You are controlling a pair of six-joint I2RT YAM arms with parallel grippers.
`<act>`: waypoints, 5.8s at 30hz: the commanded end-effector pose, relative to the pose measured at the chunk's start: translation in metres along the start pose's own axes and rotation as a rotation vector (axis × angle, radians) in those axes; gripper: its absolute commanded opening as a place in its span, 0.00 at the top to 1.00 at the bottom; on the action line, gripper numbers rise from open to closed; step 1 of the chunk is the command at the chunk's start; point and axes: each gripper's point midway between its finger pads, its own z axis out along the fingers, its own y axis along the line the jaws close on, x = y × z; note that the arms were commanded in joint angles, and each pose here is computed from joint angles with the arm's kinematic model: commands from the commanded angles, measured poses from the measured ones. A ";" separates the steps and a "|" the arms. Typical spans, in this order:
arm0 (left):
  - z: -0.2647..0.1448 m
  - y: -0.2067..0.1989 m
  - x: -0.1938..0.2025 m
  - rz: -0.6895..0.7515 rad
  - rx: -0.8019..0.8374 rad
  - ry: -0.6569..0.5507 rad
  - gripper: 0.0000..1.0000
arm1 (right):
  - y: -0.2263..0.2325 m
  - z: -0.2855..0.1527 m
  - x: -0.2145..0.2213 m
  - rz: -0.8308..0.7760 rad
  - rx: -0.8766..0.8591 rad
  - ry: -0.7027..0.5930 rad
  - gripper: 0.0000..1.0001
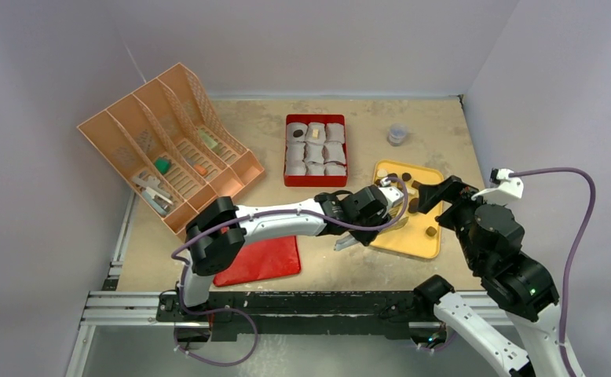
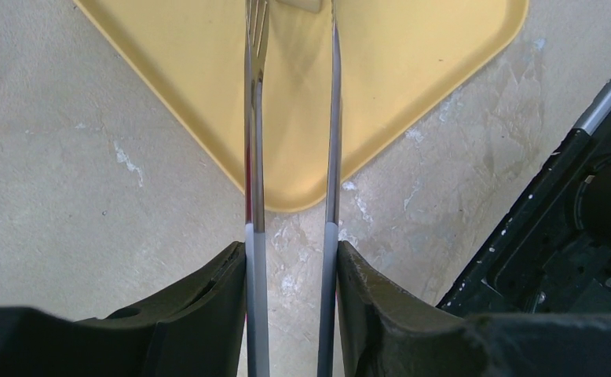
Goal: Pack the chocolate
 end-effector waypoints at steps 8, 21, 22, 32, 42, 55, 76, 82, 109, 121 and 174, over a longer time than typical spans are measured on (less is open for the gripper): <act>0.004 -0.005 -0.026 0.021 -0.004 -0.104 0.59 | -0.001 -0.004 -0.012 0.031 0.001 -0.048 0.01; 0.008 -0.016 -0.024 0.035 -0.005 -0.107 0.66 | -0.002 -0.004 -0.010 0.035 -0.001 -0.044 0.01; 0.008 -0.016 -0.024 0.036 -0.006 -0.108 0.67 | -0.001 -0.004 -0.010 0.035 -0.002 -0.044 0.01; -0.003 -0.006 -0.031 0.024 -0.066 -0.139 0.73 | -0.001 -0.004 -0.008 0.038 -0.005 -0.041 0.01; -0.016 -0.002 -0.024 -0.023 -0.073 -0.139 0.75 | 0.000 -0.004 -0.010 0.036 -0.009 -0.044 0.01; -0.053 0.004 -0.049 -0.083 -0.103 -0.222 0.76 | 0.004 -0.002 -0.011 0.030 -0.016 -0.041 0.01; -0.117 0.155 -0.124 -0.292 -0.436 -0.376 0.77 | 0.009 0.001 -0.004 0.017 -0.036 -0.009 0.01; -0.110 0.203 -0.139 -0.329 -0.514 -0.382 0.78 | 0.010 0.001 -0.003 0.022 -0.040 -0.006 0.01; -0.028 0.270 -0.140 -0.392 -0.470 -0.332 0.75 | 0.005 -0.003 -0.008 0.015 -0.025 -0.019 0.01; -0.021 0.283 -0.136 -0.375 -0.516 -0.320 0.69 | 0.004 -0.004 -0.008 0.023 -0.027 -0.022 0.01; -0.085 0.088 -0.123 -0.178 -0.156 -0.252 0.63 | -0.005 -0.012 -0.015 0.035 0.000 -0.050 0.02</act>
